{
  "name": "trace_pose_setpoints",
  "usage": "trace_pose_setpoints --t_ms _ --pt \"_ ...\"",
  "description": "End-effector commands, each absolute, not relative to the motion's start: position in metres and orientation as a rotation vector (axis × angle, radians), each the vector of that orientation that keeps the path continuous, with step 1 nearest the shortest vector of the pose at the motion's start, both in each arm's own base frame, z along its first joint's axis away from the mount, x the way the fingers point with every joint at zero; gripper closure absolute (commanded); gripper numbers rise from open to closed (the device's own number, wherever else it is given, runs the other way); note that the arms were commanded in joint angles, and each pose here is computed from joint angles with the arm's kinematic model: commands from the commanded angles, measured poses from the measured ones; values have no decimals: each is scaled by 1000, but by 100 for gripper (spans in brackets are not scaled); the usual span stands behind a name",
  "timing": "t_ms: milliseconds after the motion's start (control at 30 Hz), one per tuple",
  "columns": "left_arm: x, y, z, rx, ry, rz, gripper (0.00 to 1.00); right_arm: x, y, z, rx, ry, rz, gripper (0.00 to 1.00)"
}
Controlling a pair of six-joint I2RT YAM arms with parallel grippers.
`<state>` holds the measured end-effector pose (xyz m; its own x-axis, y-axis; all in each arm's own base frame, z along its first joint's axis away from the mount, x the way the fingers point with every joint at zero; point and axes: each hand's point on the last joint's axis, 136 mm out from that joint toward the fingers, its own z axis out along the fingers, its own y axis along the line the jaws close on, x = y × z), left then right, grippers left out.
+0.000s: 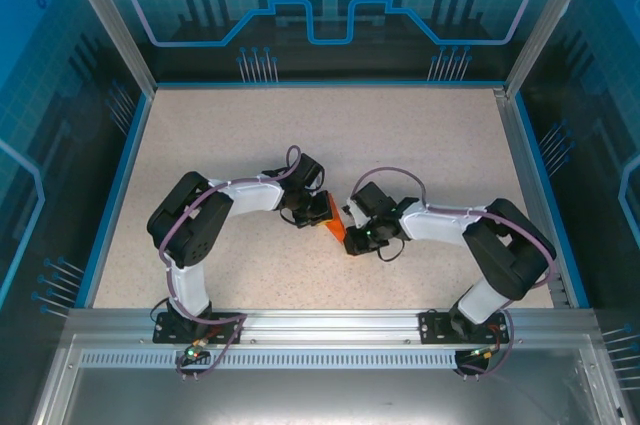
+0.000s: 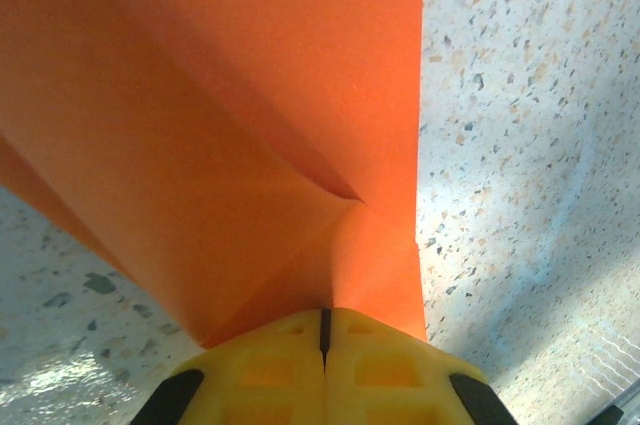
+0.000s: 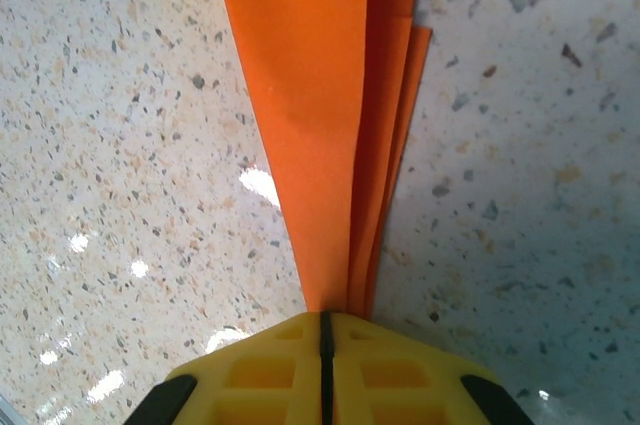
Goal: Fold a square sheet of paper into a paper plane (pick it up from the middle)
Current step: Fold the wing for the fifth time at the center of the table.
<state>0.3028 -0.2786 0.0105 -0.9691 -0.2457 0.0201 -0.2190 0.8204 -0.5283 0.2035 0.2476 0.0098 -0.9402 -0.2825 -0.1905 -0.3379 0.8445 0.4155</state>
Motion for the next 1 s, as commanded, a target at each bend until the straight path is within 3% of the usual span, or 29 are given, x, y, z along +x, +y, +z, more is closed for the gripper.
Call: trace_pose_setpoints --t_ms 0,200,533,967 --pt "276 -229 -47 -482 3089 -445 96 150 206 -16 -460 3163 561 91" --pt "277 -231 -46 -472 3089 -453 96 155 211 -3 -470 3117 592 91" --pt "277 -234 -44 -464 3090 -479 96 200 255 47 -478 2830 815 89" --pt "278 -240 -41 -441 3084 -529 96 225 266 19 -398 2862 794 91"
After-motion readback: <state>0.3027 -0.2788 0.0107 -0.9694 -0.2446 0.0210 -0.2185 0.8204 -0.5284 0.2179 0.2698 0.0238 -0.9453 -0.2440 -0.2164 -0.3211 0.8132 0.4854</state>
